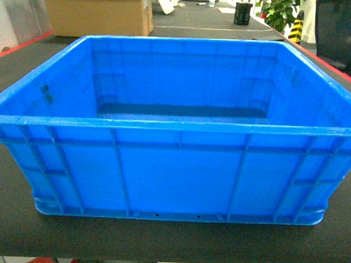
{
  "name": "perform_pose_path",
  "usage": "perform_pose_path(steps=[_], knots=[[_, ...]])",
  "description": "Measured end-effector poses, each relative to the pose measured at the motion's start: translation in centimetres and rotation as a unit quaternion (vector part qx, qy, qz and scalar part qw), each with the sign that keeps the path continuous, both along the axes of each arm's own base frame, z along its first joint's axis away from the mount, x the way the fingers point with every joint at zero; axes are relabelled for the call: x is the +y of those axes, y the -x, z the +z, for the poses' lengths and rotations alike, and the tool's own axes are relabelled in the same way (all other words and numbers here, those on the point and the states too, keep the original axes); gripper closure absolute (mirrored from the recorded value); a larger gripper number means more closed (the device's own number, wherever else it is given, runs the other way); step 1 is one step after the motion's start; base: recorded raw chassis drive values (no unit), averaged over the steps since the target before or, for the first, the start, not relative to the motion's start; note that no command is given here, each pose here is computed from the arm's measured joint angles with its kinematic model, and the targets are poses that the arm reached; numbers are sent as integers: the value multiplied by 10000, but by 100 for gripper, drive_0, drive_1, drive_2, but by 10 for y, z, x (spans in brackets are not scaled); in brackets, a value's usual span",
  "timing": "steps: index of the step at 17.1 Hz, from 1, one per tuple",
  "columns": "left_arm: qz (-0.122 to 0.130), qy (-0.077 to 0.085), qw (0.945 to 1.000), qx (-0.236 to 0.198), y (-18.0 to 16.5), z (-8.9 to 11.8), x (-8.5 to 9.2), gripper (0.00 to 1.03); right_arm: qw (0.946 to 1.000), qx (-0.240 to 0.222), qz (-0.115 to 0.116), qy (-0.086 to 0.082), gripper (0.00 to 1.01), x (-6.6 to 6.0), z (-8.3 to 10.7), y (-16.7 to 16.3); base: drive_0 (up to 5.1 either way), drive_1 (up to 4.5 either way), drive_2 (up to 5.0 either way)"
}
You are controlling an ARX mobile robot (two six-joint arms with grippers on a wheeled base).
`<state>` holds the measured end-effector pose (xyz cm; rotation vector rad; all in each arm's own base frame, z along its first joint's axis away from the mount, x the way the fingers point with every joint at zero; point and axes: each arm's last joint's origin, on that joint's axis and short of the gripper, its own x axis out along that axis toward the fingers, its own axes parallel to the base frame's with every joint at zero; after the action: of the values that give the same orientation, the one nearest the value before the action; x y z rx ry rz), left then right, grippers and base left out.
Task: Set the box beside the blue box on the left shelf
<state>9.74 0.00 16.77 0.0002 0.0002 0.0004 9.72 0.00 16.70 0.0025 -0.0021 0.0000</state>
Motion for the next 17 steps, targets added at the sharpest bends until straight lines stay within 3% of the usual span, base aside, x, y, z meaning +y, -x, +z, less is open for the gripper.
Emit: perform_pose_path(steps=[1, 2, 3, 4, 5, 8, 10, 11, 15, 17], knots=[[-2, 0, 10000, 0, 0, 0, 0, 5, 10000, 0, 0, 0, 3, 0, 0, 0, 0, 0, 0], [301, -19, 9995, 56, -1, -1, -1, 5, 10000, -2, 2, 2, 3, 0, 0, 0, 0, 0, 0], [735, -66, 9971, 193, -2, -3, -5, 5, 9992, 205, -343, 0, 3, 1, -3, -1, 0, 0, 0], [972, -94, 9950, 222, -3, -3, -5, 5, 9973, 371, -639, 20, 3, 3, -6, -3, 0, 0, 0], [1391, -57, 9902, 96, -5, 0, -2, 5, 9939, 329, -1051, -80, 3, 1, -5, -4, 0, 0, 0], [1223, -50, 9924, 94, -19, 3, -4, 5, 9949, 316, -860, -424, 3, 0, 4, -16, 0, 0, 0], [1165, 31, 9932, -18, -43, 21, 0, 5, 9968, 152, -505, -595, 3, 2, 36, -39, 0, 0, 0], [1055, 79, 9940, -274, -65, 41, 0, 5, 9977, 100, -295, -607, 3, 5, 55, -60, 0, 0, 0], [851, 102, 9958, -327, -94, 56, -2, 5, 9977, 300, -143, -590, 3, 10, 67, -87, 0, 0, 0], [635, 90, 9978, 165, -135, 52, -7, 5, 9942, 923, -56, -542, 3, 15, 67, -128, 0, 0, 0]])
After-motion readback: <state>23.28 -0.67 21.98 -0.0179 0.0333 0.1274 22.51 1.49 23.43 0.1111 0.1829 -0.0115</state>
